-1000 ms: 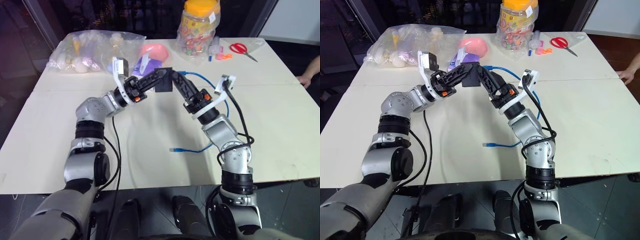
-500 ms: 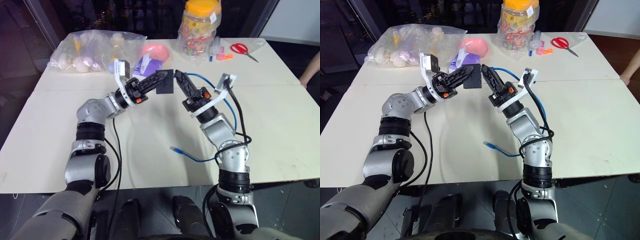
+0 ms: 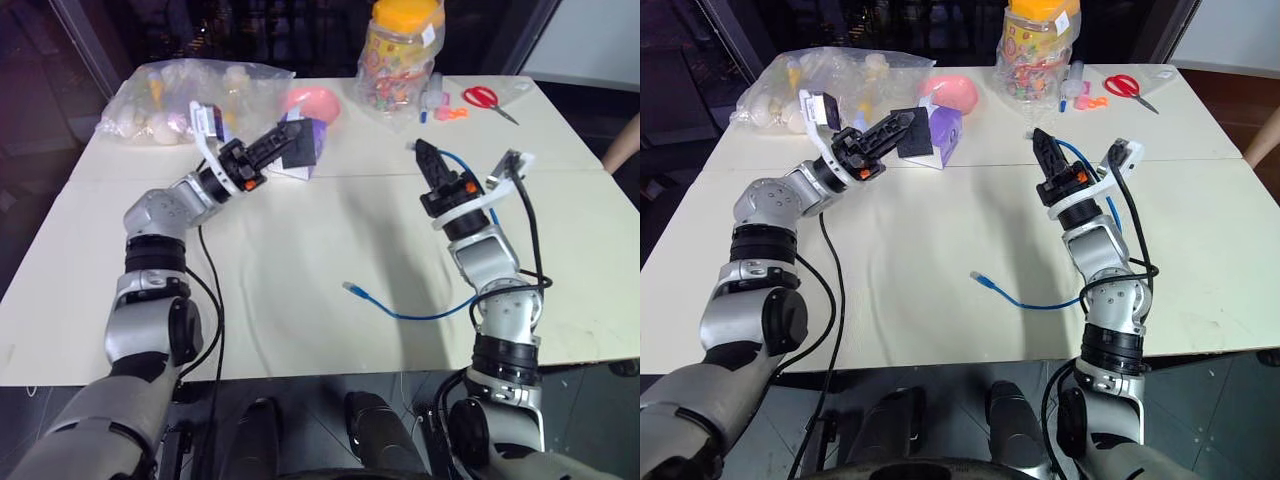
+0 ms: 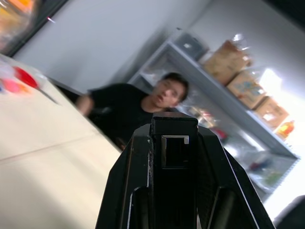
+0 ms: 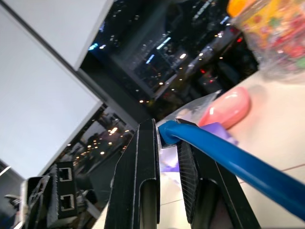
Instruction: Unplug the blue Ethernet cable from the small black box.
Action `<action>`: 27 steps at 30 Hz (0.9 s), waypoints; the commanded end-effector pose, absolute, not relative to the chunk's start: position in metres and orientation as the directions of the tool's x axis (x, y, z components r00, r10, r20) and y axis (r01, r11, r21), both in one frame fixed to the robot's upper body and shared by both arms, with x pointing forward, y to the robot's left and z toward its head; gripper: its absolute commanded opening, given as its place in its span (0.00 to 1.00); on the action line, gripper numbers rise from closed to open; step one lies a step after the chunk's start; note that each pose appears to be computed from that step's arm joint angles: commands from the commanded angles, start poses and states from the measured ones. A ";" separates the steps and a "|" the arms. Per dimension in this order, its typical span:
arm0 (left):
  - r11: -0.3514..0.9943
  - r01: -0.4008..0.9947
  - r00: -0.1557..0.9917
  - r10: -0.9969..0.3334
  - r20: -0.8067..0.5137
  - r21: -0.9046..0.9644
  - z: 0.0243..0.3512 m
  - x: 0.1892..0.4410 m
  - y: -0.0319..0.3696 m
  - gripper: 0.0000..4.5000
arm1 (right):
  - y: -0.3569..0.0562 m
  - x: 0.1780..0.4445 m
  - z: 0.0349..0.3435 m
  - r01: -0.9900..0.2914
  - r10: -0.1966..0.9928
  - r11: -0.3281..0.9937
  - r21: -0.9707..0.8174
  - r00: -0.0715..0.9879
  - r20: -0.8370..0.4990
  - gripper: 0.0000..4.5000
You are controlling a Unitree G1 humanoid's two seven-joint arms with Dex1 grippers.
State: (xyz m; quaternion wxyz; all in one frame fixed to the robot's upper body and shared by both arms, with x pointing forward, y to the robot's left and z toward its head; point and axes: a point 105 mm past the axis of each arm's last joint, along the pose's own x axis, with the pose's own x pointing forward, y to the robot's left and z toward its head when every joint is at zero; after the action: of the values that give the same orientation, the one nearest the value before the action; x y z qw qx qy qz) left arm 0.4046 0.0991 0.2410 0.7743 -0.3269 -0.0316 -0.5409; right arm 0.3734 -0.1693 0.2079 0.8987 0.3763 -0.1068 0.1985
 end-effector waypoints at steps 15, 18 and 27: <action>0.573 0.818 0.560 -0.773 0.297 -0.051 0.188 0.418 -0.003 0.11 | -0.188 0.395 0.152 -0.167 0.225 0.834 0.526 0.973 -0.046 0.89; 0.583 0.811 0.572 -0.774 0.272 -0.049 0.177 0.417 -0.016 0.11 | -0.175 0.374 0.156 -0.224 0.264 0.822 0.523 0.965 -0.002 0.89; 0.608 0.794 0.603 -0.785 0.145 -0.010 0.146 0.416 -0.029 0.41 | -0.171 0.332 0.173 -0.296 0.284 0.800 0.522 0.953 0.104 0.91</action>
State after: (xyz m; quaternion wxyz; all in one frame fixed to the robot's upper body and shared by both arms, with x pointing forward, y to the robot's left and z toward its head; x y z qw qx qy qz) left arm 0.4148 -0.0239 0.1324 0.8987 -0.0560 -0.0415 -0.4330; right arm 0.3374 -0.1679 0.1576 0.9482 0.2801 0.0174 0.1487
